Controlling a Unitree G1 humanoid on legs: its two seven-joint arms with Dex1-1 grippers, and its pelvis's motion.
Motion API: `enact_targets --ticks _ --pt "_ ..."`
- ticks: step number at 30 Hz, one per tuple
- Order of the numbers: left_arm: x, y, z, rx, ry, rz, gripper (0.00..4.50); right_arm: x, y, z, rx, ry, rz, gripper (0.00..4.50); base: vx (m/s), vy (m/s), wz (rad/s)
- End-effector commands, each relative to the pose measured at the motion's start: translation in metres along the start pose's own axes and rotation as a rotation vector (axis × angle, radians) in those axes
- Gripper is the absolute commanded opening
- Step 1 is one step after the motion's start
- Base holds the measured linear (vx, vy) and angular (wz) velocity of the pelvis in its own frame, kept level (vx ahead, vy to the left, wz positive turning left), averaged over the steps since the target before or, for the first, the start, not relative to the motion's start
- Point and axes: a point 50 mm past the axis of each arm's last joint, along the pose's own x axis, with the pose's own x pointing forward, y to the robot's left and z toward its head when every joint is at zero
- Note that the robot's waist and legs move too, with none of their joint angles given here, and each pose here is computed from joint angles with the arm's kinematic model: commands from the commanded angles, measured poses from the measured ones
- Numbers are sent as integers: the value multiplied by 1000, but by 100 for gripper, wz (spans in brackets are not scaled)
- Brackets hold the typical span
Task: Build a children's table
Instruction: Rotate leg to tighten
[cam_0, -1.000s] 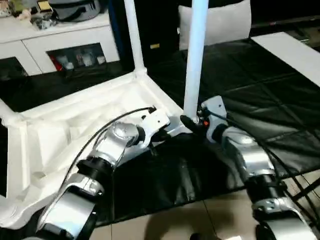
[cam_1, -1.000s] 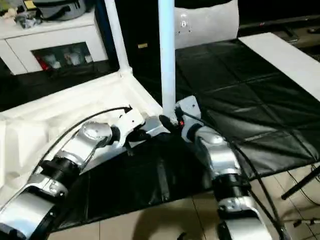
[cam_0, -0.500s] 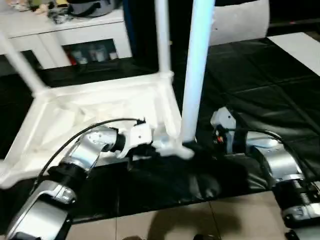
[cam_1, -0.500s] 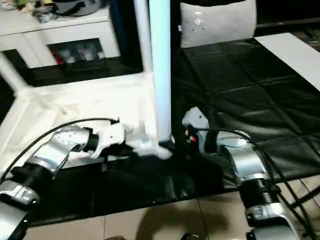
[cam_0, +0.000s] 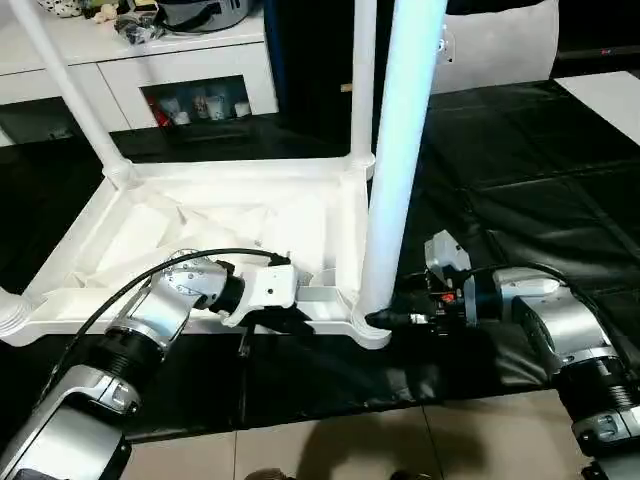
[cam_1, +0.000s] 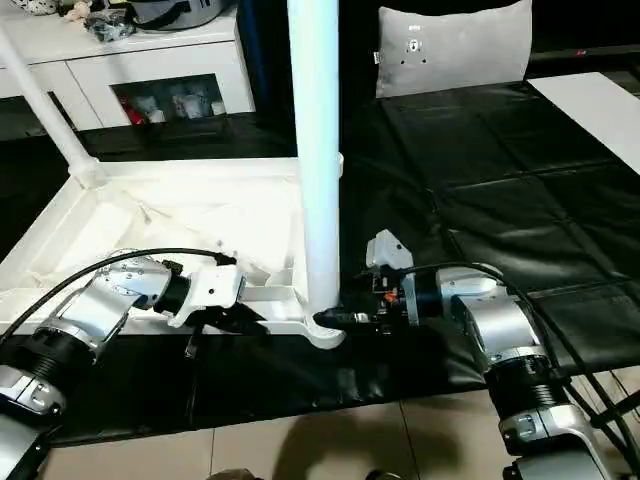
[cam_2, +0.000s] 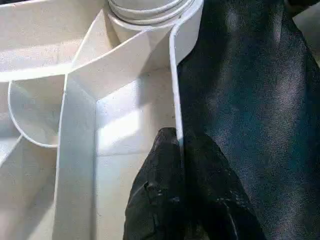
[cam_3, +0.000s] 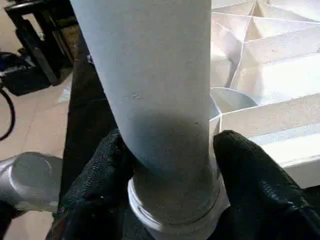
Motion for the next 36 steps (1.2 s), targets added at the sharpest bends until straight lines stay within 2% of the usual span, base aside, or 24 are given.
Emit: enact_targets --ticks 1,3,5,11,12,16,18,23,25,27,28,29,31,33,36 --pt "4 -9 -5 23 45 -89 0 -1 0 7 -10 -10 14 238 0 0 0" --pt "5 -9 -5 23 43 -89 0 -1 1 7 -6 -10 20 233 0 0 0" --pt "5 -9 -4 23 43 -90 0 0 1 7 0 -12 29 206 0 0 0" --pt "6 -7 -6 -12 53 -51 0 5 3 7 6 -42 12 197 0 0 0" --pt "13 -1 -1 -98 20 43 0 17 2 6 31 -59 -88 197 0 0 0" --pt "20 6 5 -153 6 123 0 29 -3 4 58 -55 -219 196 0 0 0" --pt "32 23 17 -256 -31 279 0 48 -17 6 124 -62 -460 196 0 0 0" --pt "41 44 31 -324 -18 465 0 72 -28 9 194 -76 -695 194 0 0 0" --pt "46 49 36 -322 -6 519 0 85 -32 13 248 -122 -768 194 0 0 0" --pt "47 49 38 -329 -11 532 0 90 -31 17 218 -131 -771 194 0 0 0" --pt "47 49 38 -331 -10 535 0 91 -31 18 207 -135 -772 249 0 0 0" --pt "45 48 34 -327 9 546 0 89 -30 21 187 -161 -773 263 0 0 0" --pt "43 46 30 -323 18 547 0 86 -31 21 172 -171 -769 269 0 0 0" --pt "40 44 25 -323 30 548 0 80 -31 20 138 -178 -765 298 0 0 0" --pt "38 43 22 -313 35 542 0 75 -30 18 127 -186 -747 317 0 0 0"
